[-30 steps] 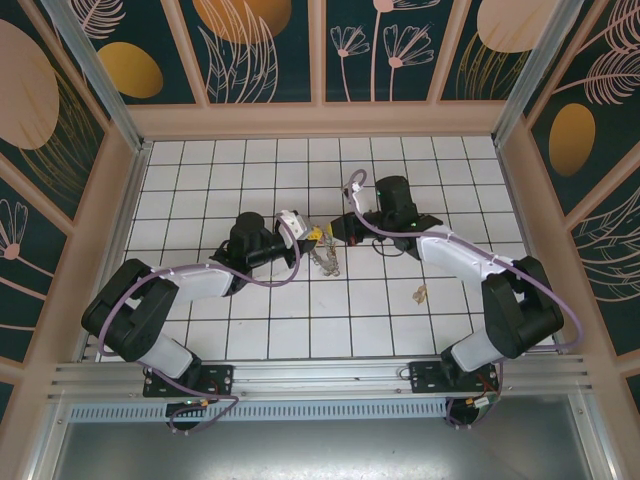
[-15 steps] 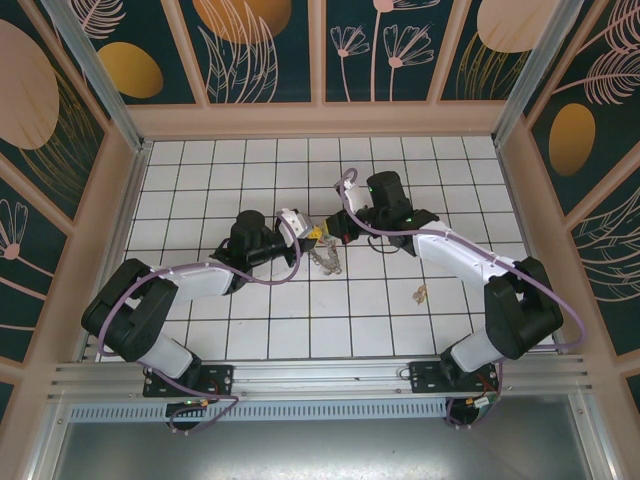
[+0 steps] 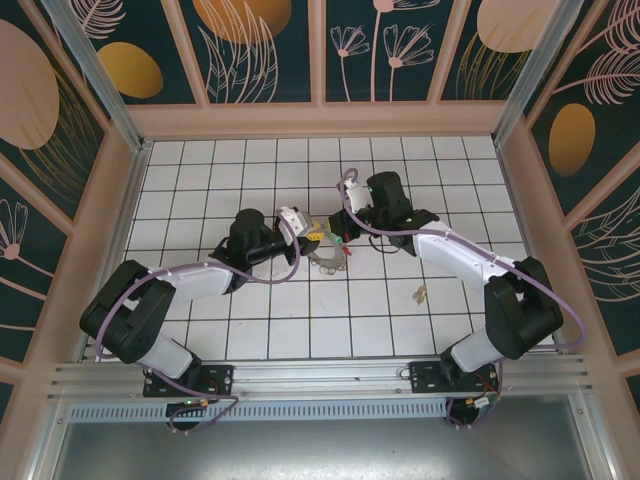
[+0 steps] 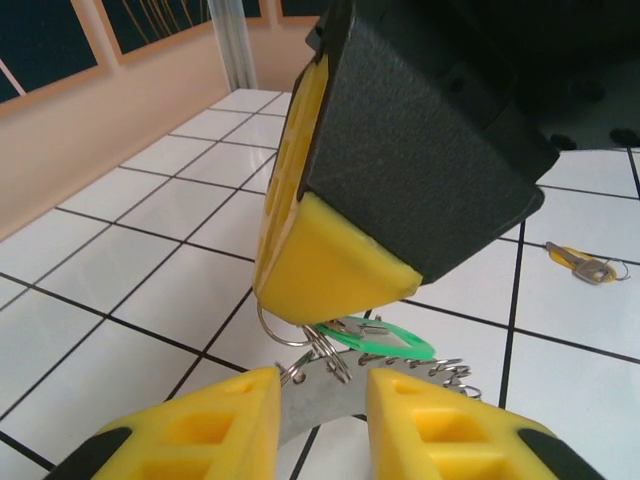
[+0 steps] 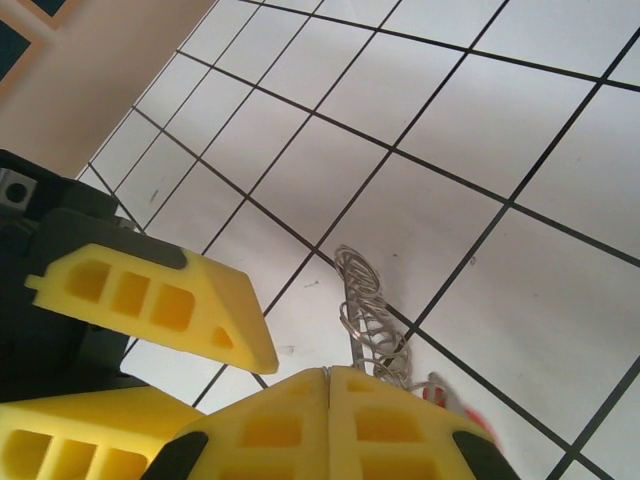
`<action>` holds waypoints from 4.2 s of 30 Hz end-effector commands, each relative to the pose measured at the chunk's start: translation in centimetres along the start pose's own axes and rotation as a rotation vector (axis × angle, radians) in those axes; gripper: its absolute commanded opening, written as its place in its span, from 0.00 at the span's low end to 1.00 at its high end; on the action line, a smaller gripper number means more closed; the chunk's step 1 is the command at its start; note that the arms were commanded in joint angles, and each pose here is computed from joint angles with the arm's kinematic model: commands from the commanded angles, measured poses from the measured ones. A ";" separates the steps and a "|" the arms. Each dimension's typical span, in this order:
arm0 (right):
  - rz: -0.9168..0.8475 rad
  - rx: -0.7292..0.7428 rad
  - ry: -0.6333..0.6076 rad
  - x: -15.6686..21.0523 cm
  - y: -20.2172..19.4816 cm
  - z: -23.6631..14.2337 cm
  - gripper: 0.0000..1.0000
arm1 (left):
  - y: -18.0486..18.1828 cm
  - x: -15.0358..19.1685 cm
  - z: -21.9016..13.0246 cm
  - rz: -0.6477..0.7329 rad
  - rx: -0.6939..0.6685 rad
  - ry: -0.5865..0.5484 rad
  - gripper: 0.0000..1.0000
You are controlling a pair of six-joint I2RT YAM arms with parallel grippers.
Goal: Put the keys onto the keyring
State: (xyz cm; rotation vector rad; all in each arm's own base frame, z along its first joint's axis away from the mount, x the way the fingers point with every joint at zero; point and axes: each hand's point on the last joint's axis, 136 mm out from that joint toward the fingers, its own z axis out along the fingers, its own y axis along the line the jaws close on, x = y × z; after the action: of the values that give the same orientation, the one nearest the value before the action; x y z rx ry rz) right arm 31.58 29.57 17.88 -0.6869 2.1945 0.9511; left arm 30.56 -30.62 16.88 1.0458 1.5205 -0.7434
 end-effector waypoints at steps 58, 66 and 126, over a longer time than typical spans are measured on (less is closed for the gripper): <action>0.461 0.582 -0.160 7.6 -17.5 -7.5 0.37 | 9.4 -2.3 -6.8 -0.501 -0.646 -0.188 0.92; 0.411 0.550 -0.455 2.3 -15.5 -11.9 0.42 | 10.8 -0.5 -5.9 -0.681 -0.710 -0.114 0.98; 0.543 0.001 0.219 12.1 -13.0 2.0 0.33 | 2.2 12.8 4.8 -1.326 -0.289 0.347 0.66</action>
State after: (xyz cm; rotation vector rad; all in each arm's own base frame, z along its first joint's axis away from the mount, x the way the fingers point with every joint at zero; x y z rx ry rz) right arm 34.21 20.22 2.96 -0.1524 2.6266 1.1040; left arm 34.81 -30.51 4.36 -0.2331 2.4631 -1.1646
